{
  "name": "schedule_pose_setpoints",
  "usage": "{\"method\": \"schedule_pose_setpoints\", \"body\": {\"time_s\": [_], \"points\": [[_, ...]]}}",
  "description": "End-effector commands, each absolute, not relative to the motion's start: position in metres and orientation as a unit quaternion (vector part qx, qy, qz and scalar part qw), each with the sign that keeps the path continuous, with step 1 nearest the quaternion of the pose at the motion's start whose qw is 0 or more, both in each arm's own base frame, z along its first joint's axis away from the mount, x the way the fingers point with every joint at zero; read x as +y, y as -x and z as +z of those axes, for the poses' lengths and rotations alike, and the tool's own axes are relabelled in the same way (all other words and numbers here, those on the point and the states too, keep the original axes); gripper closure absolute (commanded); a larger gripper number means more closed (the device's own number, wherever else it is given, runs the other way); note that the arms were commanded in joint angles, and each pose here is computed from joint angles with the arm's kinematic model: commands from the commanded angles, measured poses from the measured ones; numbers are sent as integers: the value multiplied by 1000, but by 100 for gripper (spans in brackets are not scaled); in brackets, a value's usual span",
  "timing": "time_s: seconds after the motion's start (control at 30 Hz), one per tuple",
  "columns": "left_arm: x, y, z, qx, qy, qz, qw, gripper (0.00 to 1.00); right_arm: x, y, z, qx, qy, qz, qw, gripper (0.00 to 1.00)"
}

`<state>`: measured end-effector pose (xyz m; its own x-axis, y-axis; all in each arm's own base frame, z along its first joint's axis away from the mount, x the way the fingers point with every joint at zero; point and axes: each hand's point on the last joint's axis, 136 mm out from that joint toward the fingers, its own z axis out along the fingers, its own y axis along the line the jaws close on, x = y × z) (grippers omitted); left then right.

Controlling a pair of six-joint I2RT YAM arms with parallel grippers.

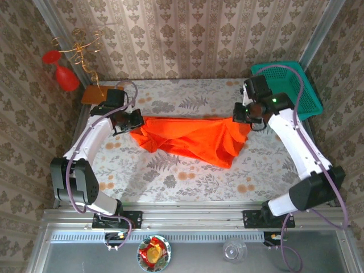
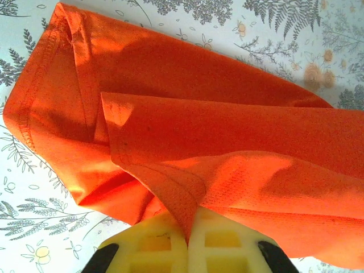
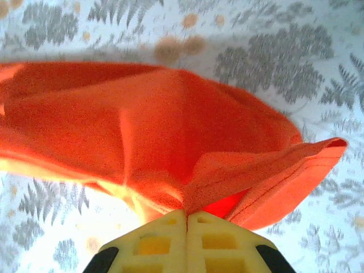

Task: Fold the inside-out t-shirt
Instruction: Flatten out the T-shirt at the center of the table.

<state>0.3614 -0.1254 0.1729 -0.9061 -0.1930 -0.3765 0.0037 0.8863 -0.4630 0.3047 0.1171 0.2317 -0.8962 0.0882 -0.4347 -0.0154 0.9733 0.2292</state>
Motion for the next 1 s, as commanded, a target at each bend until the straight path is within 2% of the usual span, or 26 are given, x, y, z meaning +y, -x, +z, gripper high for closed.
{"method": "schedule_pose_setpoints", "body": {"time_s": [0.0, 0.07, 0.13, 0.23, 0.43, 0.67, 0.97], "points": [[-121, -356, 167, 952, 43, -228, 202, 100, 129, -237, 175, 989, -18, 99, 104, 100], [-120, -354, 160, 953, 46, -227, 195, 100, 146, -216, 158, 990, -17, 116, 78, 100], [-120, -353, 156, 954, 46, -226, 192, 100, 153, -204, 151, 989, -28, 129, 67, 83], [-119, -352, 149, 956, 49, -222, 185, 100, 147, -207, 156, 984, -55, 135, 100, 67], [-120, -349, 142, 958, 47, -223, 175, 100, 113, -223, 137, 970, -153, 149, 116, 53], [-119, -345, 141, 958, 46, -223, 174, 100, 93, -218, 87, 933, -276, 212, 93, 47], [-120, -347, 140, 959, 46, -223, 170, 100, 88, -195, 29, 937, -291, 192, 34, 54]]}}
